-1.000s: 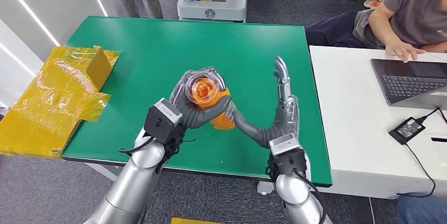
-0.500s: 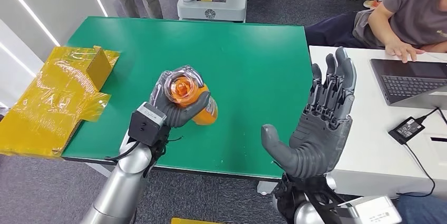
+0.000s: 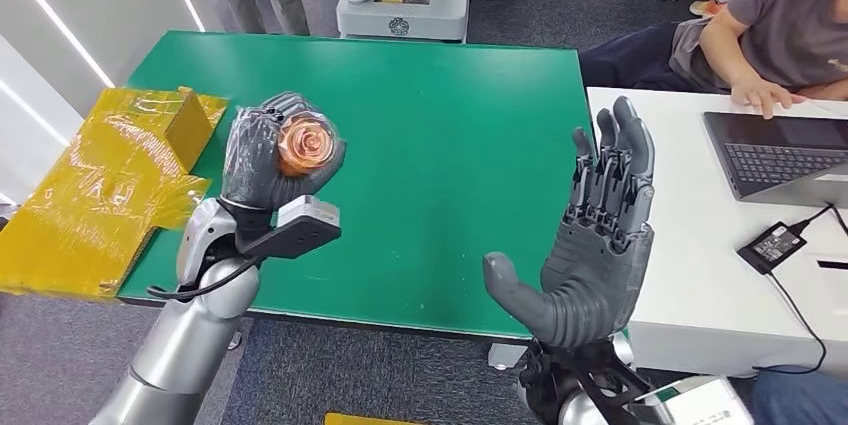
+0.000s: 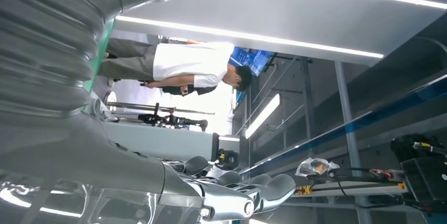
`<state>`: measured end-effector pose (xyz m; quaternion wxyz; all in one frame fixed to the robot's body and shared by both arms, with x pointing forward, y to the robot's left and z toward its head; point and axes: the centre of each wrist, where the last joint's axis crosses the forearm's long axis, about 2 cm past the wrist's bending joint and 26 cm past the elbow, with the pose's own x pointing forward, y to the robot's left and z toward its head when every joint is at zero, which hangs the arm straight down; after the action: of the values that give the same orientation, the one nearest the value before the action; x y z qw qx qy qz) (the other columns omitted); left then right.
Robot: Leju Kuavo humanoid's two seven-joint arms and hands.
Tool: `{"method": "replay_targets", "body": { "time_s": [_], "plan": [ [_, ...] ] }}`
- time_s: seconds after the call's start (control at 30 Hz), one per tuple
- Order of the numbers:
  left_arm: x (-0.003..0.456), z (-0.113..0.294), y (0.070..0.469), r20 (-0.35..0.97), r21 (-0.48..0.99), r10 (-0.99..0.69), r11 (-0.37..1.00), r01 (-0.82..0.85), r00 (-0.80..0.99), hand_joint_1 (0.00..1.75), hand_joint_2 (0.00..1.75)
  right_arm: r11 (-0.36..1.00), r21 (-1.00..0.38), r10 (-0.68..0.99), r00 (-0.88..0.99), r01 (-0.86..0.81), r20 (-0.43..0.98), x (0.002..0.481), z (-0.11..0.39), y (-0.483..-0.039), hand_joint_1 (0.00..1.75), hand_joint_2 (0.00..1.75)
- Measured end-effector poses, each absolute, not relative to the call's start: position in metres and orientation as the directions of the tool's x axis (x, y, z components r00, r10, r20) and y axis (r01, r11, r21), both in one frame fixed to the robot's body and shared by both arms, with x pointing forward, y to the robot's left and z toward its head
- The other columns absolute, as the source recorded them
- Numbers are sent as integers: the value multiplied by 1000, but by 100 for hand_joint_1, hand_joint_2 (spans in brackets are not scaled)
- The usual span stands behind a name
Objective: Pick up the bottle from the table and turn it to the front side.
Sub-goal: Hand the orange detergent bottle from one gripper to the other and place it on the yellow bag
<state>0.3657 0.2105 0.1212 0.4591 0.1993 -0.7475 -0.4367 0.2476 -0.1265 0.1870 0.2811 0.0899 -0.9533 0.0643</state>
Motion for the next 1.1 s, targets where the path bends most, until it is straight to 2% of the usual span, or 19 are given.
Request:
{"method": "replay_targets", "body": {
  "time_s": [0.2,0.57,0.9,1.1],
  "plan": [
    [381,110,236,331,942,-802,309,128,-497,175,175,975,-74,-136,-820,-212,556,243,184,-129,0,175],
    [389,85,286,75,965,-890,-48,256,-449,175,175,974,-83,-132,-819,-213,559,238,180,-131,0,175],
    [394,84,338,-56,884,-944,-198,423,-326,175,175,977,-71,-126,-815,-200,565,230,178,-131,0,175],
    [387,77,366,-149,781,-942,-298,548,-301,175,175,975,-56,-147,-819,-213,555,226,182,-130,0,175]
  ]
}}
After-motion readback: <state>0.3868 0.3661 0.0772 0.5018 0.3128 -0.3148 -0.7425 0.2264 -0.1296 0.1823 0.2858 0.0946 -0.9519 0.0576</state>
